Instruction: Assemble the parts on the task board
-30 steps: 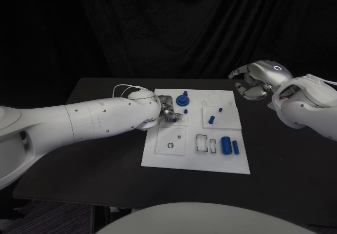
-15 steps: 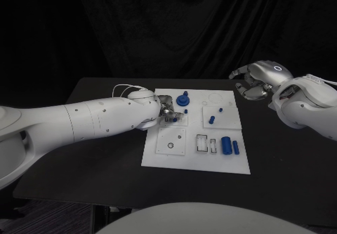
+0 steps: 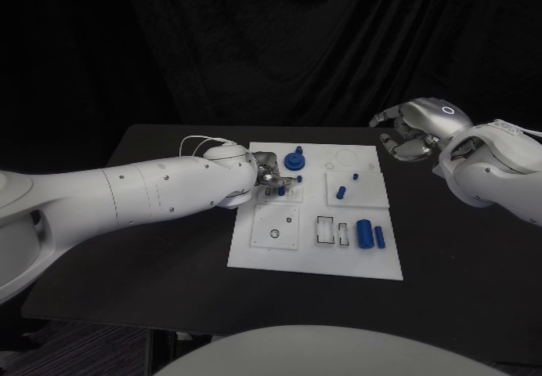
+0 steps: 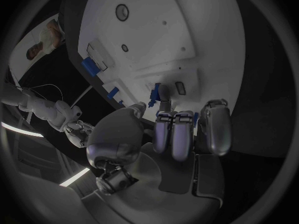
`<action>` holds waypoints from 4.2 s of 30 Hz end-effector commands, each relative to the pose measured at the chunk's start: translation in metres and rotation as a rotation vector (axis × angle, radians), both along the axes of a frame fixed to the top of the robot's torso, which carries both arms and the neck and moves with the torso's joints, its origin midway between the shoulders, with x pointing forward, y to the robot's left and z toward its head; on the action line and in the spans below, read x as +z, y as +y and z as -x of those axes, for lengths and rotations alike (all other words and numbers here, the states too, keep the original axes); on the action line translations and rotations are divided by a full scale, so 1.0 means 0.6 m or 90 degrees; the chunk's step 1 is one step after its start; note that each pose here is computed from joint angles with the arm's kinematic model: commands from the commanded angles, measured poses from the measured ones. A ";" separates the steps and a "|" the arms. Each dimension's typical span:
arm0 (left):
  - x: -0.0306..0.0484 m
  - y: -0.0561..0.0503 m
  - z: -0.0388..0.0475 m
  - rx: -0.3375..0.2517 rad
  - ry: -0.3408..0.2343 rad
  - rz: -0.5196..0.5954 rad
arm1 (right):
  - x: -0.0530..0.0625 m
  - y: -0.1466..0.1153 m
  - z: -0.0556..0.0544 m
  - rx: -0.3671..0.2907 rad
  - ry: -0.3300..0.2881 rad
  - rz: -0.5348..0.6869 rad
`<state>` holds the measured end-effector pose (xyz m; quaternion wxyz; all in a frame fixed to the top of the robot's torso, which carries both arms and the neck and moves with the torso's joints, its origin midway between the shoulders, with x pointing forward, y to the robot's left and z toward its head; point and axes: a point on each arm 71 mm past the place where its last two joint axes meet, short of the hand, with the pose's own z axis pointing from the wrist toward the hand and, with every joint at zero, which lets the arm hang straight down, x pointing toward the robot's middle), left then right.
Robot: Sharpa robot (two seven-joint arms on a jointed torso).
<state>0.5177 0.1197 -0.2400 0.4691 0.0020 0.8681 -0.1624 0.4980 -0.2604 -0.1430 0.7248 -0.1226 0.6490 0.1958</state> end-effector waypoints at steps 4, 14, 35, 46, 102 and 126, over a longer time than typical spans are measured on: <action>0.009 -0.005 0.000 -0.005 -0.044 0.047 | -0.001 -0.006 0.001 -0.014 0.002 0.000; 0.012 0.005 0.007 0.000 -0.049 0.054 | -0.001 -0.009 0.002 -0.017 0.001 -0.001; 0.037 0.028 0.001 -0.001 0.019 -0.040 | -0.001 -0.012 0.002 -0.021 0.001 -0.001; 0.046 0.007 -0.014 -0.056 0.085 -0.062 | -0.001 -0.008 0.000 -0.020 0.001 -0.001; 0.040 -0.014 -0.043 -0.007 0.152 -0.068 | -0.003 0.001 0.000 -0.022 0.013 0.003; 0.039 -0.013 -0.046 -0.011 0.157 -0.070 | -0.004 0.001 -0.002 -0.022 0.013 0.005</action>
